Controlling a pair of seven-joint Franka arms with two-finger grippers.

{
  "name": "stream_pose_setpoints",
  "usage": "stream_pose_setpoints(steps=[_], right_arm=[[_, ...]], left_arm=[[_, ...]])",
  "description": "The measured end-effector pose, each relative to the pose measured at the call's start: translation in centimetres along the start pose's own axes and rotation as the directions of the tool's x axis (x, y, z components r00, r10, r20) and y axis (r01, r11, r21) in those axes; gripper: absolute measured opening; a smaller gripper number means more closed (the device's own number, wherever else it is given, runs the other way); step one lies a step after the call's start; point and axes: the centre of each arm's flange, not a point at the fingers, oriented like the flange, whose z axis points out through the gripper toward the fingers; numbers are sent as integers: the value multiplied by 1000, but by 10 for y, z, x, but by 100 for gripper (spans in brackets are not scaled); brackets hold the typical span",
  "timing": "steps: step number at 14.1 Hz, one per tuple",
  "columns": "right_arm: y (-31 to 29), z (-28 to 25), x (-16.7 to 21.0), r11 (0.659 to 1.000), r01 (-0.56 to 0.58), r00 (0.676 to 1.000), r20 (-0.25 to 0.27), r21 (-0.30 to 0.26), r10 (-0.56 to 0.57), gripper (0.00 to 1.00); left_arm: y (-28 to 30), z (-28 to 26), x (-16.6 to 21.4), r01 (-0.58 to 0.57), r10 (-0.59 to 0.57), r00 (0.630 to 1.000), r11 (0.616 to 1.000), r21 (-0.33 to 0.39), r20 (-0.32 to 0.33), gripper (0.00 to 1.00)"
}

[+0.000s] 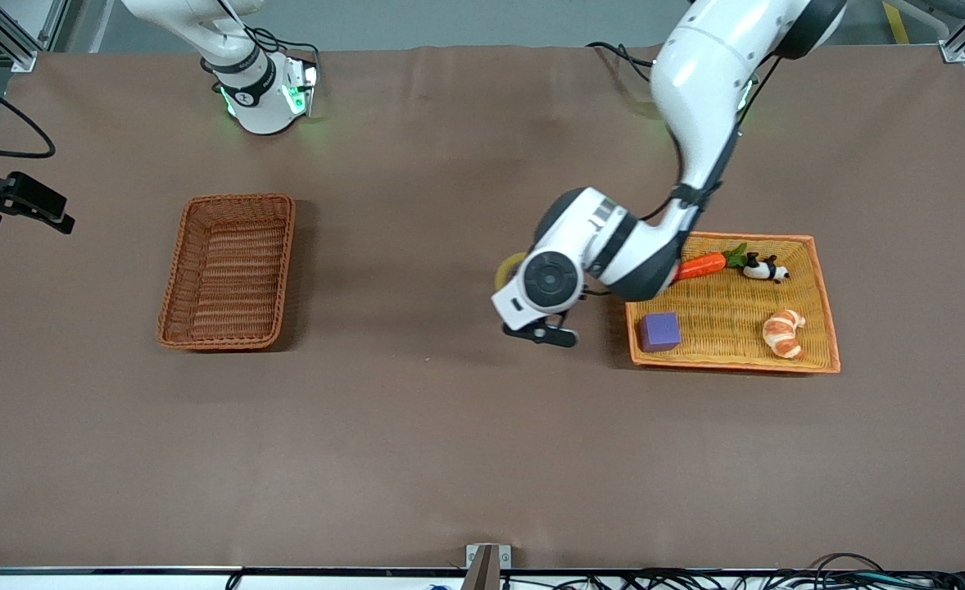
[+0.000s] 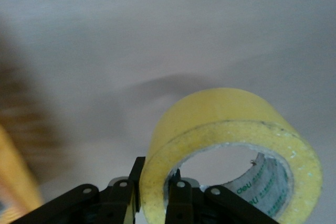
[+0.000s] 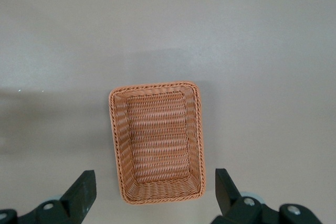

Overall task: Move tape to another basket
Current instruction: 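Lift the tape roll with the left gripper and carry it toward the table middle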

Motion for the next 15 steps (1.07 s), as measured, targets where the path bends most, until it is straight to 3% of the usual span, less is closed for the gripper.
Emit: stream_pose_setpoints(steps=[5,12,15], right_arm=[[0,0,0,1000,0,1000,0,0,0,100],[-1,0,0,1000,0,1000,1,7,0,100],[-1,0,0,1000,1,1000,1,8,-1,100]], left_arm=[[59,20,3,7,-14,997,995,-99,-73,21],[97,80,-6,-25,21,998,997,-73,-56,24],[96,54,-3,-30,23,995,996,-80,-92,52]])
